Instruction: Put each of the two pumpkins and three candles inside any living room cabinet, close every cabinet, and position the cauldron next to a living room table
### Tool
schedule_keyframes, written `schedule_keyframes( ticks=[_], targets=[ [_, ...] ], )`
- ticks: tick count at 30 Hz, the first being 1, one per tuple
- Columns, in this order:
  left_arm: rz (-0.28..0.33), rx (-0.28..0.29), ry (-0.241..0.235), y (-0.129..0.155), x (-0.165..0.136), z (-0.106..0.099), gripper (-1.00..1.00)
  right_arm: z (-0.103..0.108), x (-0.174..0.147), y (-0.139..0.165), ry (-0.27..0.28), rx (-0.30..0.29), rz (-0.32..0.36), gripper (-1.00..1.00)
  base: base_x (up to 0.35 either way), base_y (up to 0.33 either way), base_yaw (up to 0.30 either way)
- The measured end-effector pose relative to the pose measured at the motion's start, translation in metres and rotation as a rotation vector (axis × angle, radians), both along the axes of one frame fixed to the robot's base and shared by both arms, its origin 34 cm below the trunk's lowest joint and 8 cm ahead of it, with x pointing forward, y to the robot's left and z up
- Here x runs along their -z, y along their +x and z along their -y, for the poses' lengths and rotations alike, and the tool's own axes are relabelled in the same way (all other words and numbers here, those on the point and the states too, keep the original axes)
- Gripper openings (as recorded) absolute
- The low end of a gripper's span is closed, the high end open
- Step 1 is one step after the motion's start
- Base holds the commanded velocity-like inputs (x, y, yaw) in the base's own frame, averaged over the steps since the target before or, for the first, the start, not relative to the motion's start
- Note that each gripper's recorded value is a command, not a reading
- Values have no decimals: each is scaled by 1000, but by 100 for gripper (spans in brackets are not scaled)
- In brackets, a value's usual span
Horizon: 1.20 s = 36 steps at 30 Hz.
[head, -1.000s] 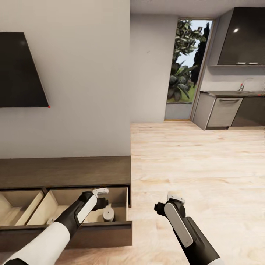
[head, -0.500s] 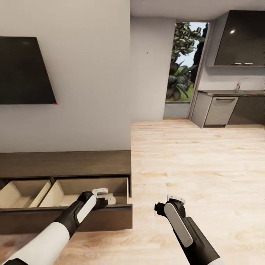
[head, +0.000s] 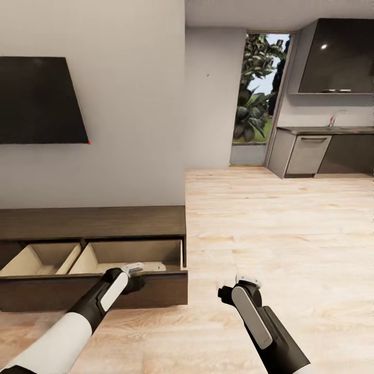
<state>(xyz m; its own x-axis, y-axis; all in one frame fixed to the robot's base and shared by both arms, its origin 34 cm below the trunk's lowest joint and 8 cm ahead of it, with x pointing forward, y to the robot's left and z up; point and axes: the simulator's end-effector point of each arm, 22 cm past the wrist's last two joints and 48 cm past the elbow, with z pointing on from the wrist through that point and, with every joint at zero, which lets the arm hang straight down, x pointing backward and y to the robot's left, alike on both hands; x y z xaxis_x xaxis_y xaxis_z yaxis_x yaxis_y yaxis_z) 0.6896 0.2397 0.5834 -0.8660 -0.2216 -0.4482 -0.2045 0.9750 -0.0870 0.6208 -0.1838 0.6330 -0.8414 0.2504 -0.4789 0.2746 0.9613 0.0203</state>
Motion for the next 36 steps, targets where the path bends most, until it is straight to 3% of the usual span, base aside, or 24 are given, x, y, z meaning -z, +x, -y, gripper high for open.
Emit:
schedule_keyframes(
  ticks=[10,36],
  targets=[
    [3,-10,-7,1,-1,-2,100,0,0,0,1,0,1,100,-212,209,0],
    [3,-8,-7,1,-1,-1,100,0,0,0,1,1,2,100,-5,291,0]
  ],
)
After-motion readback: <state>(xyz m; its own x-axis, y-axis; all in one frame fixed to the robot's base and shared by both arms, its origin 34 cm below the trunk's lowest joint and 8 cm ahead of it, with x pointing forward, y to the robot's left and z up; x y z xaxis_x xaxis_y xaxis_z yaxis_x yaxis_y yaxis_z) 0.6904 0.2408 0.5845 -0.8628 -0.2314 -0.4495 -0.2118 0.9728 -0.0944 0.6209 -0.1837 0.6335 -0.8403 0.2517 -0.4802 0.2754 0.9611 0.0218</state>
